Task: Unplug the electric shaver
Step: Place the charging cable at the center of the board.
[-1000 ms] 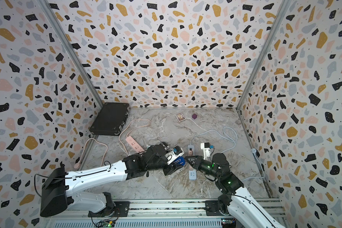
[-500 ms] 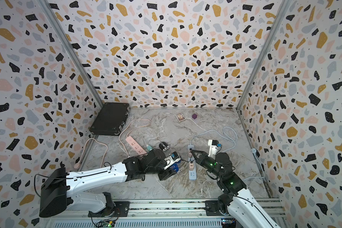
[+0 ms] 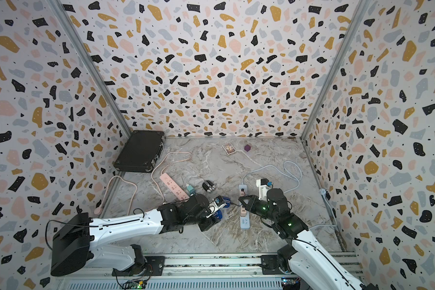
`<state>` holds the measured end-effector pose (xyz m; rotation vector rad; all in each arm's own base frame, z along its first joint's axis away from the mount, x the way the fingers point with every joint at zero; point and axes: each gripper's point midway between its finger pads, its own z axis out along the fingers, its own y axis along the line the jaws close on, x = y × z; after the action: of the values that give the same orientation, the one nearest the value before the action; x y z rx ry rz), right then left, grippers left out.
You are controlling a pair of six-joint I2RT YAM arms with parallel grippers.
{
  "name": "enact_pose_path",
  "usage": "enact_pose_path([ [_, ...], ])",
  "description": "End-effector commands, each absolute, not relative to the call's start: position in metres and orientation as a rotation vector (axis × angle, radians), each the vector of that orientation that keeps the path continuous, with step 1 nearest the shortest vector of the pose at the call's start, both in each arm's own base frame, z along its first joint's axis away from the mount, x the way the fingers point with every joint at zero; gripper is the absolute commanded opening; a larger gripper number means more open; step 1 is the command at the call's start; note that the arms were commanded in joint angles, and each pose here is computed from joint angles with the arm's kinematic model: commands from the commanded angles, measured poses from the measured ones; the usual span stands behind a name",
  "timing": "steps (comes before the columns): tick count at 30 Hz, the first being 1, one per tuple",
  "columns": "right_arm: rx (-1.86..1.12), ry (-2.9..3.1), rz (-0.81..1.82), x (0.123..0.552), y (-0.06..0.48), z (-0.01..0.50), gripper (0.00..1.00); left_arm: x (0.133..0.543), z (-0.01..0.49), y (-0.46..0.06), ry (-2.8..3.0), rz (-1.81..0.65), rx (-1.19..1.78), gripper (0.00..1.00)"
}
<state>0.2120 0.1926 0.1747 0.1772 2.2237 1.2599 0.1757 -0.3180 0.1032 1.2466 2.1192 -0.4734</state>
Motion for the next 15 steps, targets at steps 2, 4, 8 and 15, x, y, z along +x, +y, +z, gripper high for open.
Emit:
enact_pose_path([
  [2,0.075,2.252,1.282,0.199,0.197,0.176,0.09,0.194,0.088,-0.316,2.135,-0.427,1.152,0.3],
  [4,0.054,2.263,1.284,0.197,0.198,0.176,0.11,0.202,0.078,-0.309,2.169,-0.373,1.116,0.3],
  [8,0.02,2.294,1.266,0.191,0.197,0.171,0.13,0.219,0.068,-0.298,2.202,-0.34,1.004,0.3],
  [15,-0.033,2.386,1.252,0.18,0.201,0.151,0.18,0.241,0.067,-0.285,2.209,-0.242,0.957,0.3],
])
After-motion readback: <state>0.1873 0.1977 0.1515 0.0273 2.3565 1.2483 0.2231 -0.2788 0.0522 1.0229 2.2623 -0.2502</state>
